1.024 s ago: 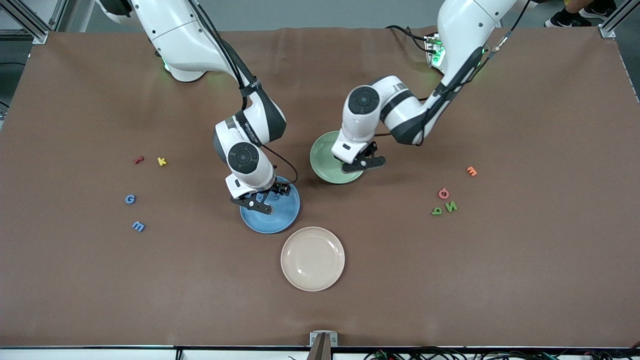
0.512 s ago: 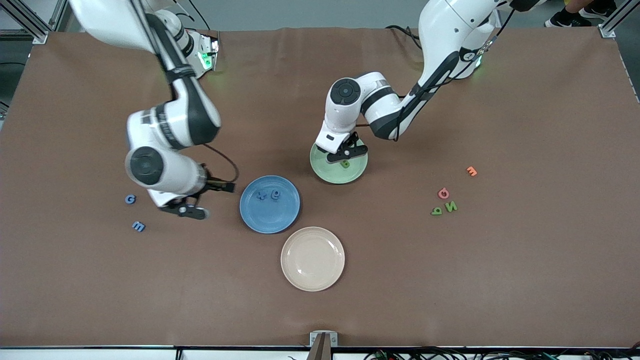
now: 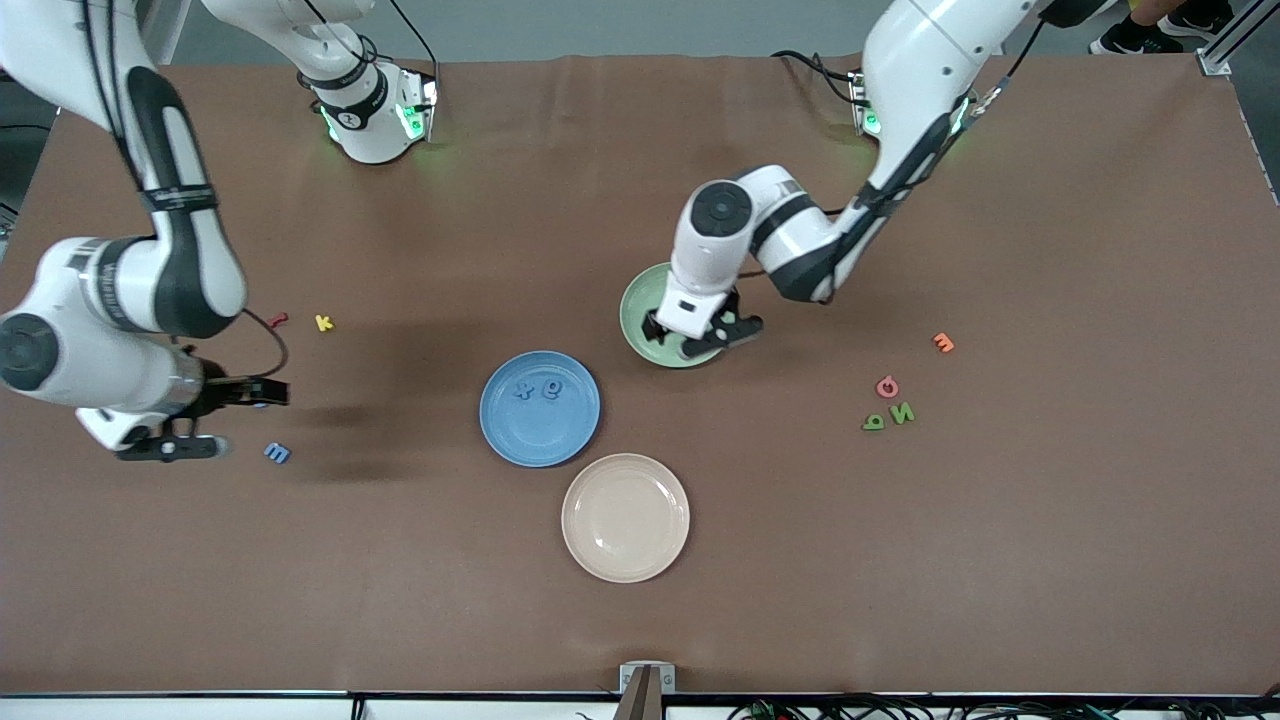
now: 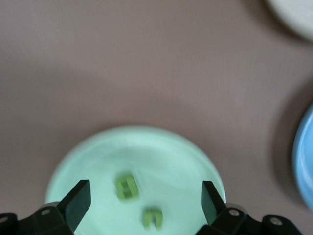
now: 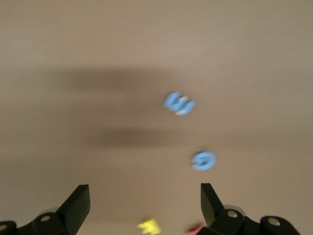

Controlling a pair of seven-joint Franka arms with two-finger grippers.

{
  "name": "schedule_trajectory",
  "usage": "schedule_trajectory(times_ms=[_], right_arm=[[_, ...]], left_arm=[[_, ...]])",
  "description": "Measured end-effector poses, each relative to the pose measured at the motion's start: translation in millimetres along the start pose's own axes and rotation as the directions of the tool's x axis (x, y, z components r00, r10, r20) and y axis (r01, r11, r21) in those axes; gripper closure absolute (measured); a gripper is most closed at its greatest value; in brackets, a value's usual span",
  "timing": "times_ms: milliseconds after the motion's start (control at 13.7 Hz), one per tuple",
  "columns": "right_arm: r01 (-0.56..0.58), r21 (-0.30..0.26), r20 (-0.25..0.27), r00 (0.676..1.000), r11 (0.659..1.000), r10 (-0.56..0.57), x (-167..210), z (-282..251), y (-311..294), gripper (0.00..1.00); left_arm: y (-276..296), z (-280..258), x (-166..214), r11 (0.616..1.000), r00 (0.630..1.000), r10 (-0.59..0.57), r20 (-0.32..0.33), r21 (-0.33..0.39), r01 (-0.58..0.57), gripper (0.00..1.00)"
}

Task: Sort letters by color into matching plates
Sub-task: 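Place the a on the blue plate while the left gripper places its letter on green, then grasp the blue e with the right gripper while the left gripper grasps the green b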

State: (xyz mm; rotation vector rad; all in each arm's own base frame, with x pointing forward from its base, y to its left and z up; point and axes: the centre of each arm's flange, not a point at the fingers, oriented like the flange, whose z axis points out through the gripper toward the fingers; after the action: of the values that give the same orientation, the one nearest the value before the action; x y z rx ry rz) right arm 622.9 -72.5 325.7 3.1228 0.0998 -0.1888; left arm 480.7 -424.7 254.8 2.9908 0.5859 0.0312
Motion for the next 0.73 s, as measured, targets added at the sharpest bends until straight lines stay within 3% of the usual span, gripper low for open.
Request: schedule_trajectory(times_ms=[366,732], right_arm=[[0.043,-0.035,-0.013,0.999,0.998,-0.044,-23.3,50.7,39.4,0.00],[0.038,-0.056,-0.068,0.997,0.998,-0.042,-34.8,90.7,50.8,0.00]], left_arm=[[-90.7,-26.8,139.0,0.998,0.997,0.063,-0.052,0.009,-0.063,0.00],[-170.9,-15.4,200.9,0.973,0.975,0.220,-0.028,0.080,-0.217,0.02]])
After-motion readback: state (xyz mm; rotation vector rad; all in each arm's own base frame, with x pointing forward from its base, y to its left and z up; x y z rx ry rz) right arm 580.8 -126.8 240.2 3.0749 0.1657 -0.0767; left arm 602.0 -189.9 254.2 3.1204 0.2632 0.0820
